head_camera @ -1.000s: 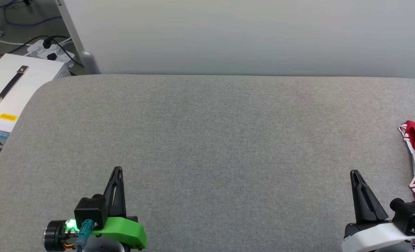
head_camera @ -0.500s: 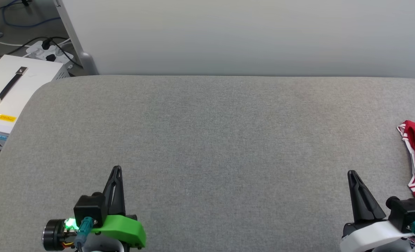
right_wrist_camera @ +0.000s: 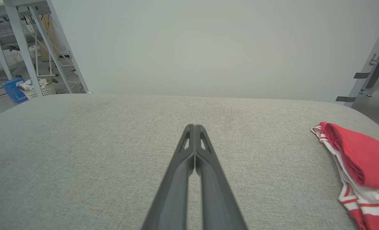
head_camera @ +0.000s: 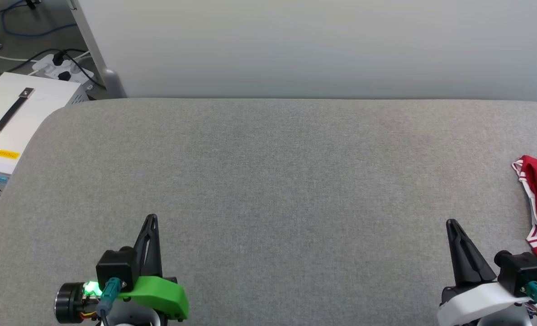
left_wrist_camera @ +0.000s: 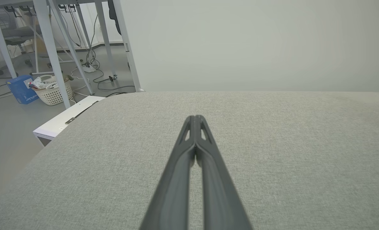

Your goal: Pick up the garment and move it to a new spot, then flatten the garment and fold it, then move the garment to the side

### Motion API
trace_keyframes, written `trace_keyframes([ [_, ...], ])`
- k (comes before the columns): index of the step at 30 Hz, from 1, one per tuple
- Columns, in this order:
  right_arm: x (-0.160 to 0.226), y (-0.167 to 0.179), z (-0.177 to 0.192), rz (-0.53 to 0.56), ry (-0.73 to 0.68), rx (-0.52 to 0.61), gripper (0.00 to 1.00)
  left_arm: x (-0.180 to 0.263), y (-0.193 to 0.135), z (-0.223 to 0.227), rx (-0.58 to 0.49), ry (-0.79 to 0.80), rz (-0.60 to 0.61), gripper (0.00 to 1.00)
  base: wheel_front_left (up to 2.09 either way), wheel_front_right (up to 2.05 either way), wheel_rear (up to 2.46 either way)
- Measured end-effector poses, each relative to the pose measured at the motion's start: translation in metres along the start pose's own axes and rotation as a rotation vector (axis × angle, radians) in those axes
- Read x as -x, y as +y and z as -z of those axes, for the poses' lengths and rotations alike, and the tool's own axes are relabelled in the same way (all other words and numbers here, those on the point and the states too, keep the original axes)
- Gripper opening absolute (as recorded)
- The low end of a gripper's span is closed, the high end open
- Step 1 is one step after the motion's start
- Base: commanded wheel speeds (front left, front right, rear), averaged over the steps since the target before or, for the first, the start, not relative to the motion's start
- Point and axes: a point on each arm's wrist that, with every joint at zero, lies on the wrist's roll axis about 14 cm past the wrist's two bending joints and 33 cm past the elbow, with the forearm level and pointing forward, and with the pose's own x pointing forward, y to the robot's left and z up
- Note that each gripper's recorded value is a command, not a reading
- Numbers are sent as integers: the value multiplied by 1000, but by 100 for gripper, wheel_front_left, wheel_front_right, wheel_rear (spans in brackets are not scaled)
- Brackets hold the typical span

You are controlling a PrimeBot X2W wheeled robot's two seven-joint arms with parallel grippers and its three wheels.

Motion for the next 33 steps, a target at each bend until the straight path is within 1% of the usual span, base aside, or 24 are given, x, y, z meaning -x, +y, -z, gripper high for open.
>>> trace_keyframes([
  [33, -6, 3, -3, -4, 30, 47, 0, -3, -1, -3, -14, 27, 1, 0, 0, 0, 0],
])
